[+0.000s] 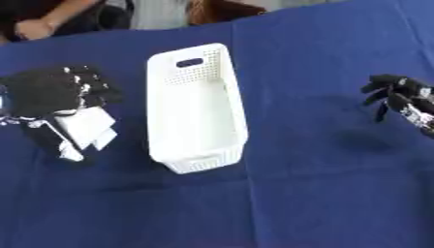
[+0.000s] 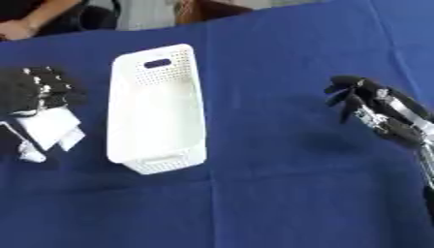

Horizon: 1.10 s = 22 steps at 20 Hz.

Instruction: Pick up objects on the table and place them in the box.

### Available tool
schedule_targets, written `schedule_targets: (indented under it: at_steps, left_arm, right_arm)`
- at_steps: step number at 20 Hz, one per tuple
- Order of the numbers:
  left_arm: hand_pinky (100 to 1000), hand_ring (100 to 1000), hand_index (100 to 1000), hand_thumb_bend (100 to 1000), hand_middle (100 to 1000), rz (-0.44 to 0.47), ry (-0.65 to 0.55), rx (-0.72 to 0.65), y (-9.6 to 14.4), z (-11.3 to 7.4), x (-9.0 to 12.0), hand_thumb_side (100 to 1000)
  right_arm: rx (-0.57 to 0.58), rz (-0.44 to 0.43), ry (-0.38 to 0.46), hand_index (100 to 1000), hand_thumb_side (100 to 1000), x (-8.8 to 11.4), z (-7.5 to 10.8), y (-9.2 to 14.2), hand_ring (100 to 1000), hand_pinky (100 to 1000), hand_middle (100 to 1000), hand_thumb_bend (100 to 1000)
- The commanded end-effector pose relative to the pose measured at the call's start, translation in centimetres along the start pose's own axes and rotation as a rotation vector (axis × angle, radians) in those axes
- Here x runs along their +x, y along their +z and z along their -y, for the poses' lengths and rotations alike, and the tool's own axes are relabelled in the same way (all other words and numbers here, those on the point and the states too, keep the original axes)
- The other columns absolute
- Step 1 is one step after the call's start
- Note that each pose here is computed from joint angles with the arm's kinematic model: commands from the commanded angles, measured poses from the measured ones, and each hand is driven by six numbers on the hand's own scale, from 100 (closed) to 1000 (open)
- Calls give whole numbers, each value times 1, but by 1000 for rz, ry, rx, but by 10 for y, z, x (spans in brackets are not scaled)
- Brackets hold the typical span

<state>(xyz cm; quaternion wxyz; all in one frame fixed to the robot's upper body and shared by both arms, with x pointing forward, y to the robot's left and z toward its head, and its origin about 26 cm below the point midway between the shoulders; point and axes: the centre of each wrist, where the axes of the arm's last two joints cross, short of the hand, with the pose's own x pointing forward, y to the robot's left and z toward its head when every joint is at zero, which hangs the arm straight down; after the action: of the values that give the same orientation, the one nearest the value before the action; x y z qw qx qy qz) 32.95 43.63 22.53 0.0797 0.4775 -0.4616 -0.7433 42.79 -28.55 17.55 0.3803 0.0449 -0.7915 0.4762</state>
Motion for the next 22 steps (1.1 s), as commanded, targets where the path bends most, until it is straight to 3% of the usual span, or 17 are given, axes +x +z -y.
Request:
schedule_targets:
  at_steps: [1,2,4,5,6,8,10,15,22]
  left_arm:
    - [705,692,899,858,777,-21,-4,-9,7,-3,-8,707]
    - [616,612,876,859,740,-21,8,-7,7,-1,-8,678]
    - [224,281,678,831,529,-24,37,4,7,1,-7,467]
    - [100,100,523,789,385,-25,55,18,7,2,-7,361]
    - [100,100,405,742,247,-24,70,53,6,1,-7,302]
    - [100,100,256,637,113,-19,86,98,6,0,-6,204]
    - [100,100,192,576,100,-11,100,107,6,2,-5,183]
    - [100,100,154,469,100,2,129,114,6,3,-4,194]
    - [100,100,148,437,100,10,146,117,4,1,-2,204]
  right_arm:
    - [-8,12,33,930,753,7,13,1,714,477,777,100]
    - [-8,12,33,930,753,7,13,1,714,477,777,100]
    - [-8,13,33,930,753,7,13,1,714,477,777,100]
    - [-9,12,33,929,752,7,13,1,714,477,777,100]
    - [-9,12,32,929,752,6,13,1,714,477,777,100]
    - [-8,11,32,929,752,6,12,2,714,477,777,100]
    - [-8,12,31,929,752,6,12,2,714,477,777,100]
    - [-8,10,29,929,753,6,11,2,714,476,777,100]
    - [-8,8,24,929,752,5,10,3,714,476,777,100]
